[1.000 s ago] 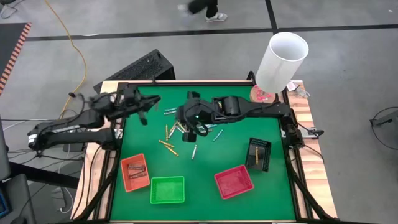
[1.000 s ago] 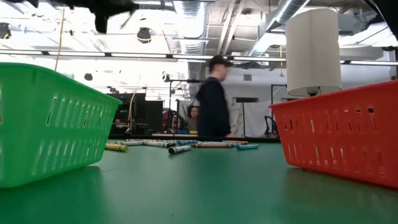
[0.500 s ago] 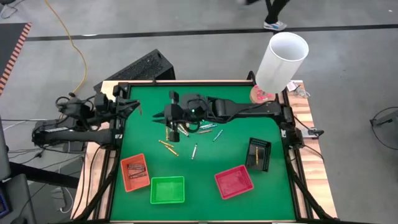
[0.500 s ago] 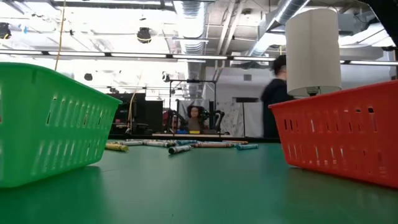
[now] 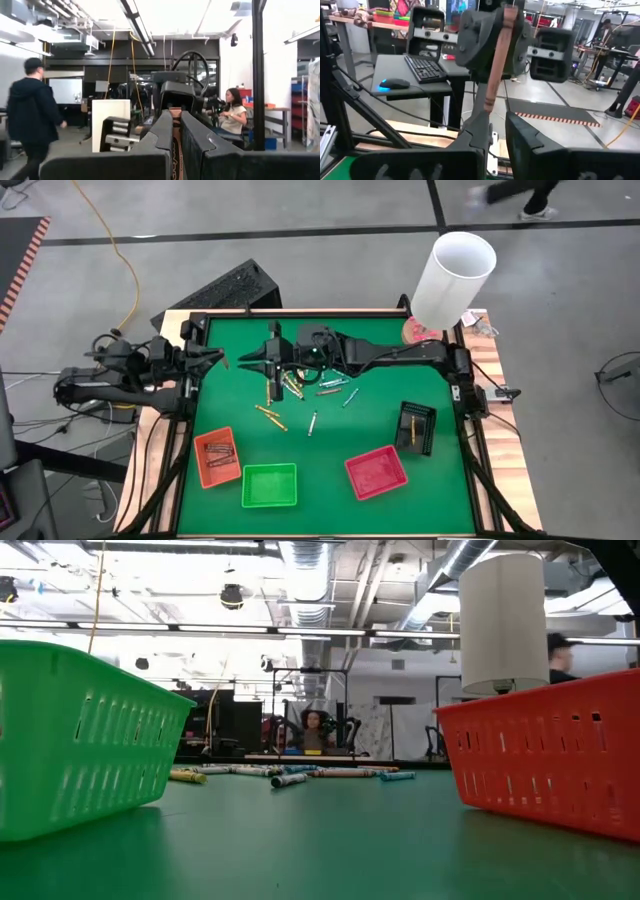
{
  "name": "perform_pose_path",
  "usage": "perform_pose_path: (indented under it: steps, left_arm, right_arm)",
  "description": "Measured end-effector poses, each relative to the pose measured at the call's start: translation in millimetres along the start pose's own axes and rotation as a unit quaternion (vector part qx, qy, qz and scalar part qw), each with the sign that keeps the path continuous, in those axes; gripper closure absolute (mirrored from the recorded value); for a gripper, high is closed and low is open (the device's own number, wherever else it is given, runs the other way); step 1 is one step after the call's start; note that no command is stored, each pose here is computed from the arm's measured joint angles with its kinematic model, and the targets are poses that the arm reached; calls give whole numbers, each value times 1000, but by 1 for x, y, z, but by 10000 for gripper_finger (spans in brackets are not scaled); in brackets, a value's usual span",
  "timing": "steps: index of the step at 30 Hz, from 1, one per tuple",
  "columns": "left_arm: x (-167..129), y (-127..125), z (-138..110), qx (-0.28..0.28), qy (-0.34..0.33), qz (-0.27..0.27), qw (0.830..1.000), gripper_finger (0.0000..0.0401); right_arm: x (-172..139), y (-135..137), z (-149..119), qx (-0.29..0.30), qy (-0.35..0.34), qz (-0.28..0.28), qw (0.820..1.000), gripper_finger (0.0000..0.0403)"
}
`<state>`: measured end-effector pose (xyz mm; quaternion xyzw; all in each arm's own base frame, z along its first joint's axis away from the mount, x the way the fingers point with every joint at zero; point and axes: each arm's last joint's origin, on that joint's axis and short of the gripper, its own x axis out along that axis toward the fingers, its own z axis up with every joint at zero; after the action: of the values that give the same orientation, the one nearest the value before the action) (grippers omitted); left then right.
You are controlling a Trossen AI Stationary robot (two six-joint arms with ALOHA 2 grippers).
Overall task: Sort crayons
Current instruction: Put the brown crayon into the orange bin
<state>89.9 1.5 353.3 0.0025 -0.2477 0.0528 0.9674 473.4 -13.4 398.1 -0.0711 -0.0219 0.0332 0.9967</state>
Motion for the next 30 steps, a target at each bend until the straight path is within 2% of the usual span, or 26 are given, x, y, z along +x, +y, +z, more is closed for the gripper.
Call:
perform_pose_path:
  steps: [8, 17, 20, 24, 30]
  left_arm:
    - [-1, 0, -8, 11, -3, 2, 1000, 401]
    - [-1, 0, -8, 18, -7, 5, 1000, 401]
    - [-1, 0, -8, 21, -7, 5, 1000, 401]
    - [1, 0, -10, 22, -4, 5, 1000, 401]
    - [8, -1, -14, 22, 1, 3, 1000, 401]
  right_arm:
    - [0, -3, -4, -8, 15, -2, 1000, 318]
    - [0, -4, -4, -8, 18, -26, 999, 217]
    - [3, -4, -4, -1, -5, -29, 1000, 192]
    - [4, -5, -3, 3, -16, -31, 999, 183]
    - [4, -4, 1, 10, -35, -28, 999, 190]
